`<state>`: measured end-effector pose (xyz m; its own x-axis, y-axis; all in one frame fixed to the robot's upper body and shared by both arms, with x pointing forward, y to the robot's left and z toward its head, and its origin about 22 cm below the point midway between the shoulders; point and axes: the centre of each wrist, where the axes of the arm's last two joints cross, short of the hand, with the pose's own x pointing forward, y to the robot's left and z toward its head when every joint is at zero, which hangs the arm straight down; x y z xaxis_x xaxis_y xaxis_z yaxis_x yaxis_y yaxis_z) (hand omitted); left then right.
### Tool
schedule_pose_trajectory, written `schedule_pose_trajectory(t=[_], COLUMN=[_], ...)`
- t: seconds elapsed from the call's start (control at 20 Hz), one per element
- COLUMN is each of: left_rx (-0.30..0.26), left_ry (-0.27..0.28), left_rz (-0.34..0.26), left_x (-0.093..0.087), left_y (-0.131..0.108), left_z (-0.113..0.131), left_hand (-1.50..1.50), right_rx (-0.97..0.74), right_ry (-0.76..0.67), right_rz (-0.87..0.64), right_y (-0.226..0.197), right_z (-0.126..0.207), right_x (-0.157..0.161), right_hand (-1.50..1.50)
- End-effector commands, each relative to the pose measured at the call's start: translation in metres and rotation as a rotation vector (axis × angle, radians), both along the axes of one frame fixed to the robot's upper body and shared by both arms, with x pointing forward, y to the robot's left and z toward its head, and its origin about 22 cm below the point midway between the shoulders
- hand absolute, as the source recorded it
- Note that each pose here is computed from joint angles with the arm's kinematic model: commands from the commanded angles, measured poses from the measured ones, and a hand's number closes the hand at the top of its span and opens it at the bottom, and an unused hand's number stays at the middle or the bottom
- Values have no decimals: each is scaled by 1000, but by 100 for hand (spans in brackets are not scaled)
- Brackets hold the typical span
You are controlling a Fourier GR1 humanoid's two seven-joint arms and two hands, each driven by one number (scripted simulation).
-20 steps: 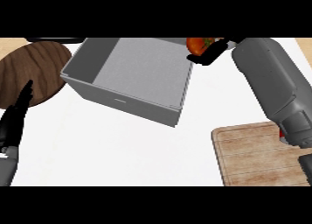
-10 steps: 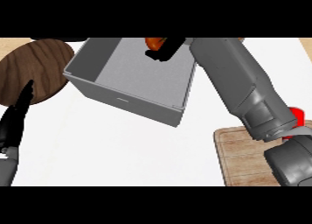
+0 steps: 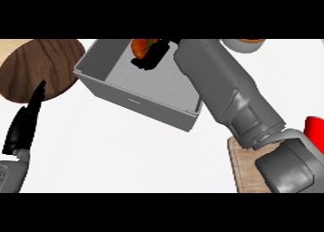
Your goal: Pick the tomato from the cutting board and place it in the cardboard box
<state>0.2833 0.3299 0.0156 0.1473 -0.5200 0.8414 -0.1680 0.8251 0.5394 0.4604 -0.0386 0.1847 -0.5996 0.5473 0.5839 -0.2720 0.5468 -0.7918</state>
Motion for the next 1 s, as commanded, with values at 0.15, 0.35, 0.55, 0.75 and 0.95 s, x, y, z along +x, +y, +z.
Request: schedule_pose_trajectory(t=[0.15, 0.35, 0.55, 0.75, 0.95], left_rx=[-1, 1, 2, 12, 16], left_ry=[-19, -4, -18, -36, -16], left_rz=[-68, -51, -72, -75, -61], left_x=[14, 24, 21, 29, 18], left_y=[-5, -19, -20, -19, -13], left_z=[22, 15, 10, 28, 22], left_hand=[0, 0, 0, 0, 0], right_rx=[-39, -55, -9, 78, 246], right_ry=[11, 213, 207, 153, 91], right_rz=[-160, -153, -150, -139, -148], right_y=[-5, -7, -11, -11, -17], right_z=[-32, -35, -44, -41, -49], right_x=[-2, -2, -2, -2, -2], right_hand=[150, -150, -150, -150, -150])
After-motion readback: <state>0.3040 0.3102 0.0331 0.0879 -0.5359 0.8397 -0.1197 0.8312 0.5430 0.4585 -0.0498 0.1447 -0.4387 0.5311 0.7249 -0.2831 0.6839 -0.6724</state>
